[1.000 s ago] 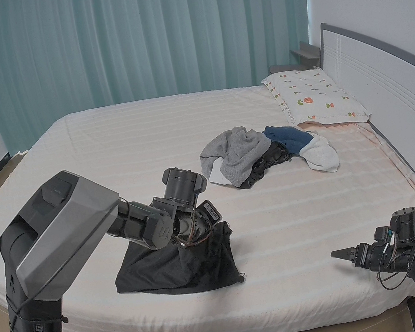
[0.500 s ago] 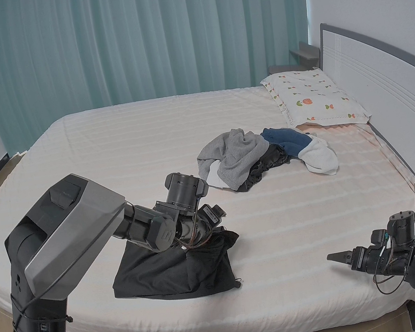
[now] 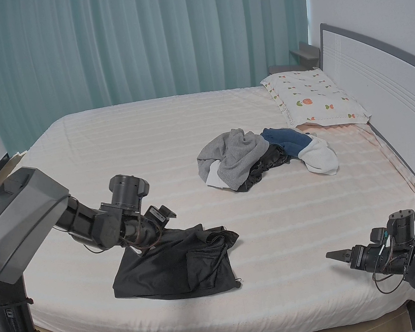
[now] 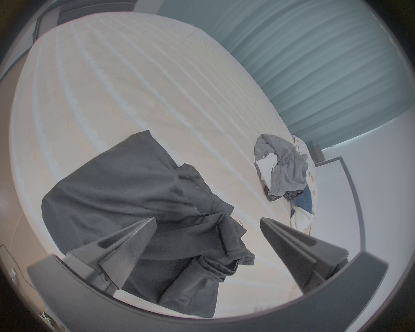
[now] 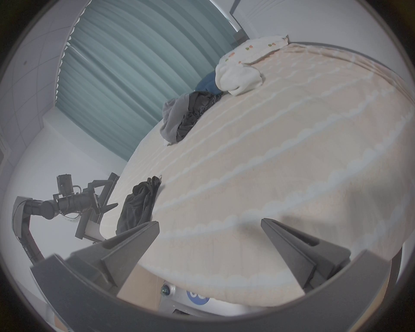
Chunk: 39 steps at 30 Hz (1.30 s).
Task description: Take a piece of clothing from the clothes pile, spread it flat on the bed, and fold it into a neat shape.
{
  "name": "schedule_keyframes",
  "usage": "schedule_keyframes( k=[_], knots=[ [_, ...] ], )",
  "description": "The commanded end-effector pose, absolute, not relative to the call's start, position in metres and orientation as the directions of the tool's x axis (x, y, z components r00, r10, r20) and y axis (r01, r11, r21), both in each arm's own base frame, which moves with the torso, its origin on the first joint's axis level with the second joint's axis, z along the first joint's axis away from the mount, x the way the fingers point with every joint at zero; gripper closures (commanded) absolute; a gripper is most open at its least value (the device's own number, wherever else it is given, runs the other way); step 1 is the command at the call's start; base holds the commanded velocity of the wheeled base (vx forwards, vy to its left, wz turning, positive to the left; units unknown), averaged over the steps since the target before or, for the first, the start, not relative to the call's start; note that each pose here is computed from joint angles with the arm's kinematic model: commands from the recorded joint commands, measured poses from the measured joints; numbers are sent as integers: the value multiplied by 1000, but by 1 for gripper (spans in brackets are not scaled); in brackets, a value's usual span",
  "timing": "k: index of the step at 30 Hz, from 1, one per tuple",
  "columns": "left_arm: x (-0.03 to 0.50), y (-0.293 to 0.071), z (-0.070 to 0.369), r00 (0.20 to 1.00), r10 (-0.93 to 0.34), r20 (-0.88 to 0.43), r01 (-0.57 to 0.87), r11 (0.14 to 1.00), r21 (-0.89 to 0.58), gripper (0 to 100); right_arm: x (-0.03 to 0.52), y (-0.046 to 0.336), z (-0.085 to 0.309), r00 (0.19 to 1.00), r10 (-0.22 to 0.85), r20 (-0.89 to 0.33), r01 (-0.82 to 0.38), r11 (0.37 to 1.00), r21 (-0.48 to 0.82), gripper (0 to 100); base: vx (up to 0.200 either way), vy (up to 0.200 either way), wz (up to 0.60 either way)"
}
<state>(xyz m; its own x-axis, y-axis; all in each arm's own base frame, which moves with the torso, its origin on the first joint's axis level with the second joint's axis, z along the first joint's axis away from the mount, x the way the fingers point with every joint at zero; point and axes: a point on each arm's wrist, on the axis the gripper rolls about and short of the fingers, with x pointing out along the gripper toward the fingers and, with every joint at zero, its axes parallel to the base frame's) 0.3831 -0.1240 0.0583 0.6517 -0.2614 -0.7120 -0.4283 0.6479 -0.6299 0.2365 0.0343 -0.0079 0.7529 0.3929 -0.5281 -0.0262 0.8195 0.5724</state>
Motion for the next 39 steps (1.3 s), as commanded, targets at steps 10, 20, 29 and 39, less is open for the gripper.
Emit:
schedule_keyframes(
  k=[10,20,29,39],
  knots=[
    [353,-41,63,712,-320,-625,-456,466,-758,0,256,63,3,803,369,-468,-84,847,525,0,0,200,0],
    [356,-39,45,676,-337,-656,-490,460,-741,0,285,91,16,812,304,-499,-45,884,465,0,0,200,0],
    [359,-39,39,680,-337,-651,-486,458,-744,0,298,121,19,803,263,-534,-31,914,404,0,0,200,0],
    [359,-39,39,680,-338,-650,-483,460,-745,0,309,148,19,788,227,-572,-19,938,347,0,0,200,0]
  ],
)
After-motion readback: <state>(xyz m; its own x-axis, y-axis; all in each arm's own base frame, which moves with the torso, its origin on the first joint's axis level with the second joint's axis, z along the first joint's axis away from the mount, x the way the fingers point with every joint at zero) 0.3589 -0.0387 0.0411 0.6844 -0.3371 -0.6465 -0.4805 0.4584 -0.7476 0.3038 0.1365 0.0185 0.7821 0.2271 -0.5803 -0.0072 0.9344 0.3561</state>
